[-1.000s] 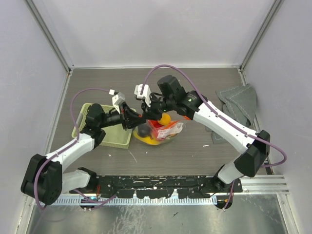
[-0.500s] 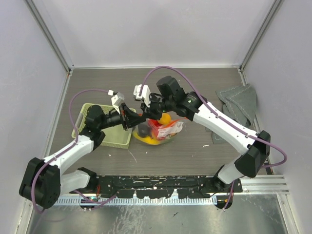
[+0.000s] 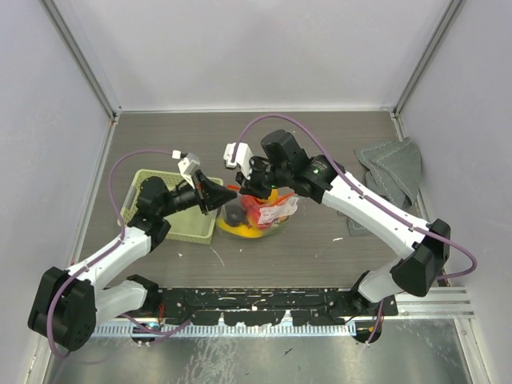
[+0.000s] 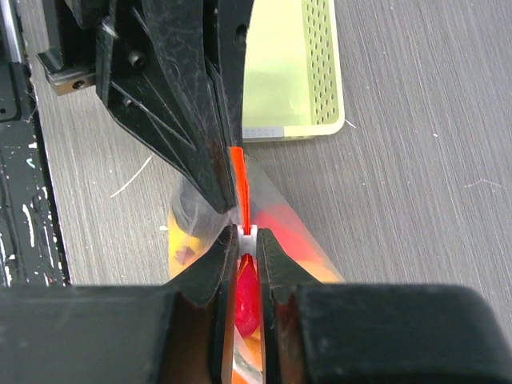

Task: Place the food in the zip-top bag and seal the zipper
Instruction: Zip the zipper food storage bag at the center of the board.

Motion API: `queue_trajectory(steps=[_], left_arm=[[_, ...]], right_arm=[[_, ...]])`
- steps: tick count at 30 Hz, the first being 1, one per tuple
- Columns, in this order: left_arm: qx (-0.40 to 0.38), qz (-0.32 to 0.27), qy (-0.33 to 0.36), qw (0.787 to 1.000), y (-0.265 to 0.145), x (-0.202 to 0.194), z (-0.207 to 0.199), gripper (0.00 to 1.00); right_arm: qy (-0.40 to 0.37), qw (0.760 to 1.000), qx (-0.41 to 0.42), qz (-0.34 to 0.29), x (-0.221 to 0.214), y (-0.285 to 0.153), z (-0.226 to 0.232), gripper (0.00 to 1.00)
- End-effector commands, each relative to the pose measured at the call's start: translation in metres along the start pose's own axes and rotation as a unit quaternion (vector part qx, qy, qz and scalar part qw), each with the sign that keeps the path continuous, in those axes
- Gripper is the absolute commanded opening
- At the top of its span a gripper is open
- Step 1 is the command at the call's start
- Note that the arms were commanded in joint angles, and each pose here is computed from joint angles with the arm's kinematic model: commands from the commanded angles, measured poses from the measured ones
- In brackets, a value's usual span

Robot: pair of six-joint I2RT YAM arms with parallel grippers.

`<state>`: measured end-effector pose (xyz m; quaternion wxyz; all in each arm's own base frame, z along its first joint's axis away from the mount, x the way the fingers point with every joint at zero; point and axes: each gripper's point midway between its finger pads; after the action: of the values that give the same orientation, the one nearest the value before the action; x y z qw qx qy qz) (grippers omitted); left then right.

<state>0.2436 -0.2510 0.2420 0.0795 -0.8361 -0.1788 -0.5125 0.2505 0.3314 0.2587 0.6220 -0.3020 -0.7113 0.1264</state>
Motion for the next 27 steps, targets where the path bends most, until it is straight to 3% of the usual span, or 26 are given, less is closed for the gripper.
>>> queue_trajectory(steps=[1, 17, 27], left_arm=[[0.011, -0.045, 0.033, 0.998, -0.004, 0.024, -0.003, 0.0], [0.1, -0.054, 0.028, 0.993, -0.017, 0.024, 0.024, 0.0], [0.112, -0.055, 0.027, 0.992, -0.02, 0.025, 0.028, 0.0]], right_arm=[[-0.003, 0.999, -0.048, 0.015, -0.006, -0.027, -0.01, 0.08], [0.047, 0.991, -0.114, 0.059, -0.041, -0.047, -0.016, 0.05], [0.086, 0.98, -0.159, 0.082, -0.067, -0.065, -0.017, 0.04]])
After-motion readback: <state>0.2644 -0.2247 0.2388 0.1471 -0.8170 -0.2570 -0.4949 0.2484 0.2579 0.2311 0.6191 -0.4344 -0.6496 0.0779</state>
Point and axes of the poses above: each gripper's point midway between its finger pads, its own y axis out along the fingers, its own z axis along the line the jaws close on, x = y × z, and after that the axes turned 4 degrees about -y, right-handed
